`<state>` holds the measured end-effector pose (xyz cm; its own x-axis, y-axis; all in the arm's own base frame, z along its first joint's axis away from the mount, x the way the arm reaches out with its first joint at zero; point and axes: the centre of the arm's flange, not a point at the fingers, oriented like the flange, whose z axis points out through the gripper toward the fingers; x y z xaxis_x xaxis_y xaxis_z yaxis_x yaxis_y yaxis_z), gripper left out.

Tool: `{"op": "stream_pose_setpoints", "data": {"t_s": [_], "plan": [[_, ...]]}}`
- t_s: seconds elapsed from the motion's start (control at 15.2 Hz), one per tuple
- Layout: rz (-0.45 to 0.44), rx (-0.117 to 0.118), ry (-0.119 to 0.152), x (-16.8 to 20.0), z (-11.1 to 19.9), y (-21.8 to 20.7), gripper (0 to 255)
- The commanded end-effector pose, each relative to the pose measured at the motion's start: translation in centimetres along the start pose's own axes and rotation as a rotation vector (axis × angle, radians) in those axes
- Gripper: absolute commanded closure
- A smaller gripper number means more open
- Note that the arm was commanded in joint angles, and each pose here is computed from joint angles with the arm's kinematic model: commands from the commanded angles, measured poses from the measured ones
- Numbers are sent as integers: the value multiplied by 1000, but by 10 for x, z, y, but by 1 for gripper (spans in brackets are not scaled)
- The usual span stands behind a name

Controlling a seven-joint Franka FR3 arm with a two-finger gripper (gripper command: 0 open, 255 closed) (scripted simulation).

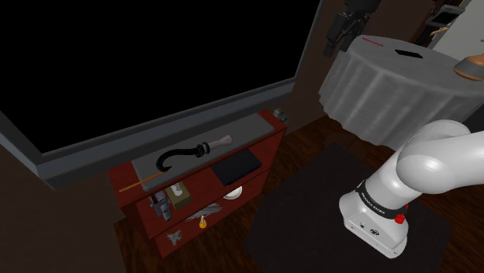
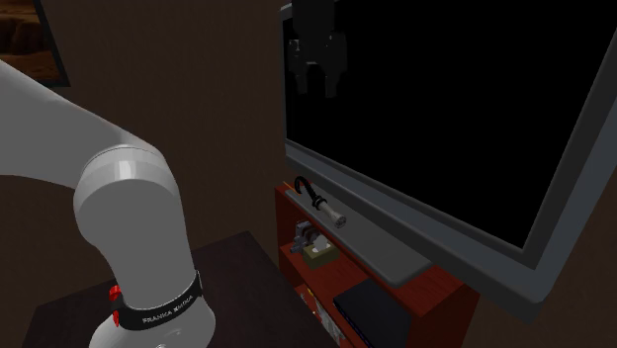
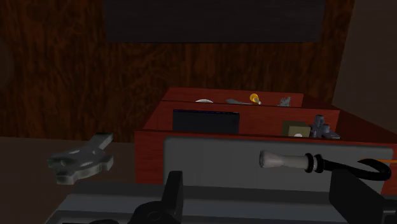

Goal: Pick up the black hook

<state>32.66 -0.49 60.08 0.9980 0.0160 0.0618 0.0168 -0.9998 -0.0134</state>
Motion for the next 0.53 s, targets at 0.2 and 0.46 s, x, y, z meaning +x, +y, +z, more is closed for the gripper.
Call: {"op": "stream_pose_setpoints", "data": {"t_s": [0.2,0.46], "plan": [[83,16,-17,8,31,-21,0],[194,38,-39,21,72,-50,0]]}}
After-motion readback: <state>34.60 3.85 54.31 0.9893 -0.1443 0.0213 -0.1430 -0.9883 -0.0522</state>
